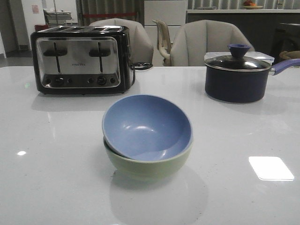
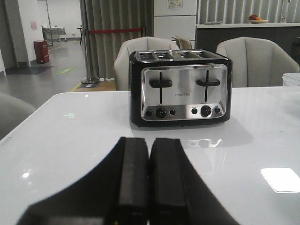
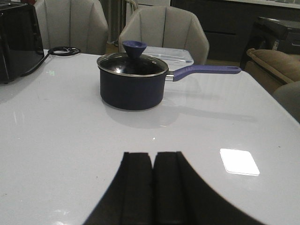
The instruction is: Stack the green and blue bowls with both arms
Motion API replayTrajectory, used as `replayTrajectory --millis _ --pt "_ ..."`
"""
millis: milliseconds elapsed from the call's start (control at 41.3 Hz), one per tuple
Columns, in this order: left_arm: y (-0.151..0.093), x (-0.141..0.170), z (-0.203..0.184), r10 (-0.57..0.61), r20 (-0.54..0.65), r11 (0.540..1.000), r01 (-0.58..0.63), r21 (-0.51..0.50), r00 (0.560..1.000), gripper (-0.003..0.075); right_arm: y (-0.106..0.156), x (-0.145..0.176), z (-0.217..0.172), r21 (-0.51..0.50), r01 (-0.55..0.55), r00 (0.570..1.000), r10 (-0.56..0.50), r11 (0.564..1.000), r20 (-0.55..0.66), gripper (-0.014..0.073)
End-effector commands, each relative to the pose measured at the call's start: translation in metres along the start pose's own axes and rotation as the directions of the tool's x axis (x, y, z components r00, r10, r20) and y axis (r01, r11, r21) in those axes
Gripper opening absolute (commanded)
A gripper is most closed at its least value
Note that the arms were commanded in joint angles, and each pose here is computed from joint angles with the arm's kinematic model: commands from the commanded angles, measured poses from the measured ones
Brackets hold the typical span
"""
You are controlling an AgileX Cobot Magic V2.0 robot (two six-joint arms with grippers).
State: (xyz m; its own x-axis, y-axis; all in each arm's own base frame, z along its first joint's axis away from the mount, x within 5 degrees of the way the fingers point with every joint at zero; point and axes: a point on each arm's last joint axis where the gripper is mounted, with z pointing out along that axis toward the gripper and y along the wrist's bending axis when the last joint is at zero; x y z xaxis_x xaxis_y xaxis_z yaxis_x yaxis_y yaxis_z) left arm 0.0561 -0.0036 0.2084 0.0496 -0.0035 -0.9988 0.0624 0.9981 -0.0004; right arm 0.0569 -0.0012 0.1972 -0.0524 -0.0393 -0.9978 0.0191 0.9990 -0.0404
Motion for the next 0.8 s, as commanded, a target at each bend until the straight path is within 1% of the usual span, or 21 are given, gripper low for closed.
replayTrajectory --millis 0,267,775 --pt "0.0003 -0.0025 -0.0014 0.002 0.089 1.0 -0.002 -0.002 0.996 0.0104 -0.001 -0.0091 -0.0028 0.015 -0.004 0.988 0.002 1.0 0.154 0.0043" --pt "0.0003 -0.0025 -0.0014 0.002 0.089 1.0 -0.002 -0.002 0.996 0.0104 0.0014 -0.0119 -0.0031 -0.031 -0.005 0.984 0.01 1.0 0.18 0.0043" --pt "0.0003 -0.0025 -0.0014 0.002 0.089 1.0 -0.002 -0.002 0.996 0.0104 0.0014 -0.0118 -0.0031 -0.03 -0.005 0.984 0.01 1.0 0.179 0.0043"
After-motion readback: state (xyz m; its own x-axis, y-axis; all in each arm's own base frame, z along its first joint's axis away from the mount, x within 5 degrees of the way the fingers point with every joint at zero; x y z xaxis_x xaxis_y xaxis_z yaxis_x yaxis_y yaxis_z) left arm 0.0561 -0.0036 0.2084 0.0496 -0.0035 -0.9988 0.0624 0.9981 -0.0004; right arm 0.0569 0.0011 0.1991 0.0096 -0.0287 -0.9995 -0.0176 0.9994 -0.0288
